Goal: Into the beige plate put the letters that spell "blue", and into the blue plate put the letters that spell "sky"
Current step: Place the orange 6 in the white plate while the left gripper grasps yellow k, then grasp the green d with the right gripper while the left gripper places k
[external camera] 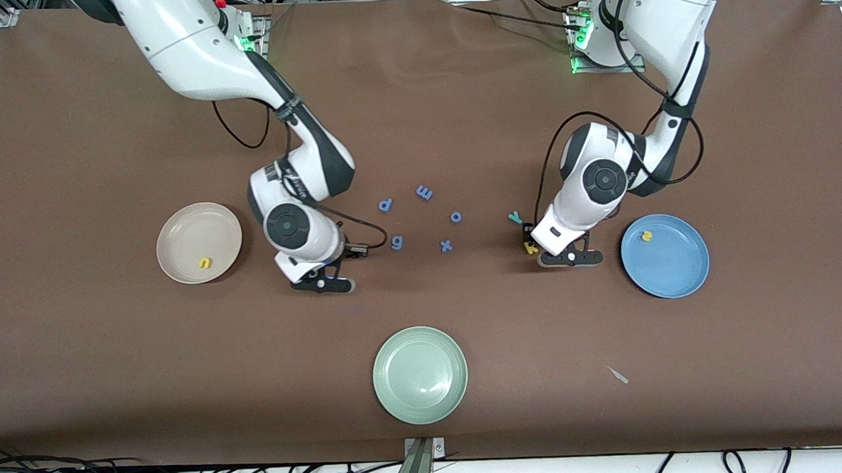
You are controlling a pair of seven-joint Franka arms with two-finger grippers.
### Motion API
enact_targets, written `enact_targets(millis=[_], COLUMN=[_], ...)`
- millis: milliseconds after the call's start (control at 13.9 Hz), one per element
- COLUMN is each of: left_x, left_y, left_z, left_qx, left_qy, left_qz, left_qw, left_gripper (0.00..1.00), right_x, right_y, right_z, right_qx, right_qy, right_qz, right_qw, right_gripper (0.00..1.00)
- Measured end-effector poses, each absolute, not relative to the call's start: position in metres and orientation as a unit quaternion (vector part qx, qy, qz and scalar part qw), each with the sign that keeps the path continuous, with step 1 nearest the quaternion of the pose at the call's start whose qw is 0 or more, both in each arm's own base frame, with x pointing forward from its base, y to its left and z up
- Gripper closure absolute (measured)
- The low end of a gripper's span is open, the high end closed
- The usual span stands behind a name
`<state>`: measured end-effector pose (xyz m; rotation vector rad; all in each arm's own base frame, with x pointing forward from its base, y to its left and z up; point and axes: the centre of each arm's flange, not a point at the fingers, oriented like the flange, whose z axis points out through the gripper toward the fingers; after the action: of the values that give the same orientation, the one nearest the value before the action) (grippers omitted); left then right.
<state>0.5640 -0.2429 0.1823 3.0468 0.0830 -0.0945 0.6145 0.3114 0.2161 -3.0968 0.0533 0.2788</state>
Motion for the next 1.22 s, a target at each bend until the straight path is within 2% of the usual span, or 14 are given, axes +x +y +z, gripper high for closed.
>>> enact_targets(millis=[216,504,576,721,793,937,1081,1225], left_x=[0.563,0.564,0.564,0.565,0.566,0.566,0.571,0.585], left_y=[-0.249,-0.252,-0.252,-0.251,-0.253,-0.254,-0.249,-0.222], left_z=[0.172,0.171,0.172,0.173,0.175,0.174,0.177,0.19], left_qx=[0.996,0.996,0.996,0.996,0.996,0.996,0.997,0.997], left_qy=[0.054,0.052,0.051,0.05,0.049,0.045,0.042,0.039], left_qz=[-0.037,-0.033,-0.033,-0.031,-0.029,-0.028,-0.022,-0.012], left_qw=[0.063,0.063,0.063,0.064,0.065,0.064,0.063,0.064], left_gripper=[0.34,0.38,0.46,0.7,0.75,0.75,0.75,0.75], right_x=[0.636,0.625,0.614,0.588,0.577,0.562,0.56,0.567], right_y=[0.227,0.131,0.113,0.095,0.089,0.076,0.071,0.081], right_z=[0.25,0.251,0.244,0.229,0.223,0.213,0.21,0.221], right_qx=[-0.992,-0.986,-0.986,-0.984,-0.983,-0.982,-0.983,-0.985], right_qy=[-0.056,-0.134,-0.142,-0.155,-0.163,-0.168,-0.164,-0.155], right_qz=[0.109,0.096,0.085,0.082,0.084,0.083,0.083,0.072], right_qw=[-0.007,-0.018,-0.018,-0.016,-0.016,-0.017,-0.017,-0.017], right_gripper=[0.72,0.72,0.72,0.72,0.72,0.72,0.58,0.35])
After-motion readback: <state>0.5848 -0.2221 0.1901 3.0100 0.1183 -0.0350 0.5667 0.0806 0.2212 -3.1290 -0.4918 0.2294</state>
